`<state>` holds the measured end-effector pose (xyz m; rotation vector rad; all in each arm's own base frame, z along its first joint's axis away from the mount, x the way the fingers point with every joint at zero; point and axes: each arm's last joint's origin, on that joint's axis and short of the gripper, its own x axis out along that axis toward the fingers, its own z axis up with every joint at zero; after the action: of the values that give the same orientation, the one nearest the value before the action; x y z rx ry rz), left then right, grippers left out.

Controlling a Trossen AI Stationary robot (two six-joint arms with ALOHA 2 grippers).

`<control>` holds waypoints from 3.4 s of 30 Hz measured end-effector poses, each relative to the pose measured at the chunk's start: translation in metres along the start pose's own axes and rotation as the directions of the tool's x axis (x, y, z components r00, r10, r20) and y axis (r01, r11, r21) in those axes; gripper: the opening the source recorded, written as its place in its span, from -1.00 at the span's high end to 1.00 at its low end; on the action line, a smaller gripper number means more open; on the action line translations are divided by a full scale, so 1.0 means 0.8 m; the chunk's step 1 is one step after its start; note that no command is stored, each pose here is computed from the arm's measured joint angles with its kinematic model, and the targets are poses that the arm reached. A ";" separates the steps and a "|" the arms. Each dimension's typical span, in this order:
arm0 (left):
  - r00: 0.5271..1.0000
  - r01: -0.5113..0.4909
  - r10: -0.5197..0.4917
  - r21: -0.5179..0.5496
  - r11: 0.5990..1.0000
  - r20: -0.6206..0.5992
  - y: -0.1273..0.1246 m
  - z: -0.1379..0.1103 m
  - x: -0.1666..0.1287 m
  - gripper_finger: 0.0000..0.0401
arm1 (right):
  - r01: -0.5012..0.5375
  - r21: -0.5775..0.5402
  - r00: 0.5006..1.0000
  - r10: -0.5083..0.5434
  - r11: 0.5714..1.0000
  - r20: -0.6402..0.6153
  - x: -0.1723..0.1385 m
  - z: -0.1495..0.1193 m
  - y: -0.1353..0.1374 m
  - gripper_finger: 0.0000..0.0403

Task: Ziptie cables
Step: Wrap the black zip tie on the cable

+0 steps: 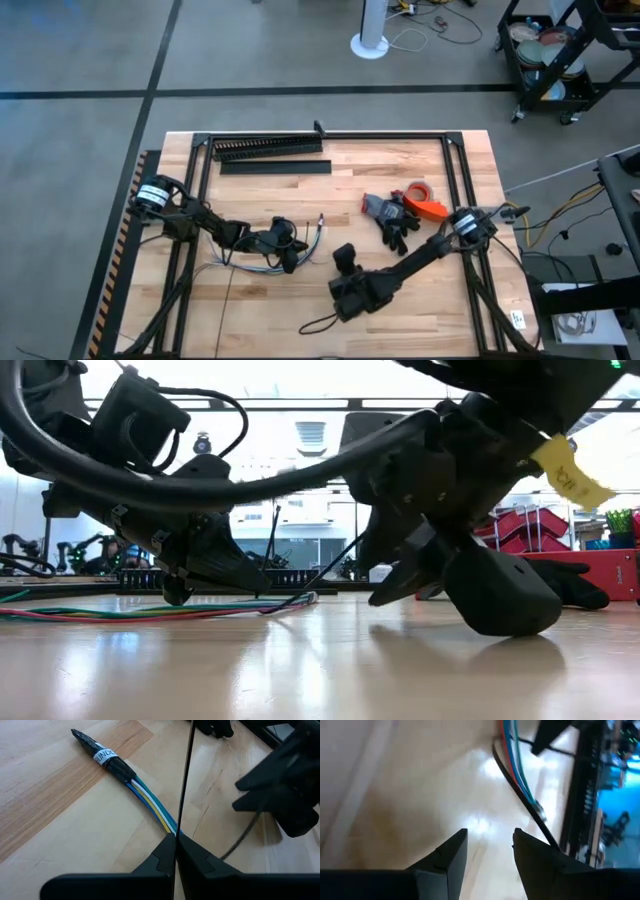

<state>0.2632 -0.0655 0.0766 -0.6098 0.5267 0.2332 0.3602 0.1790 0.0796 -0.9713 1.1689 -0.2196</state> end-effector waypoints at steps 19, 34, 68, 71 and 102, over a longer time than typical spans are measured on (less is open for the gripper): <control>1.000 0.004 -0.004 0.014 1.000 -0.004 0.000 0.000 0.000 1.00 | -0.048 -0.099 0.977 0.067 0.994 0.203 -0.001 0.024 0.002 0.18; 1.000 0.008 -0.008 0.023 1.000 -0.003 0.000 0.000 0.000 1.00 | -0.226 -0.320 0.748 0.375 0.920 0.547 0.036 0.057 -0.033 0.19; 0.999 0.030 -0.031 0.067 0.997 0.010 -0.003 0.001 0.000 1.00 | 0.003 -0.412 0.766 0.262 0.911 0.587 0.036 0.065 -0.014 0.59; 0.999 0.037 -0.038 0.086 0.996 0.013 -0.004 0.001 -0.001 1.00 | 0.010 -0.399 0.760 0.253 0.917 0.599 0.039 0.059 -0.010 0.61; 0.989 0.088 -0.085 -0.012 0.996 0.122 -0.013 0.013 -0.002 1.00 | -0.460 -0.068 0.576 0.355 0.885 0.736 0.071 0.047 -0.013 0.74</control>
<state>0.2698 -0.0677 0.0893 -0.6300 0.3805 0.1915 0.4193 0.1579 0.0514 -0.5373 0.5706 0.4518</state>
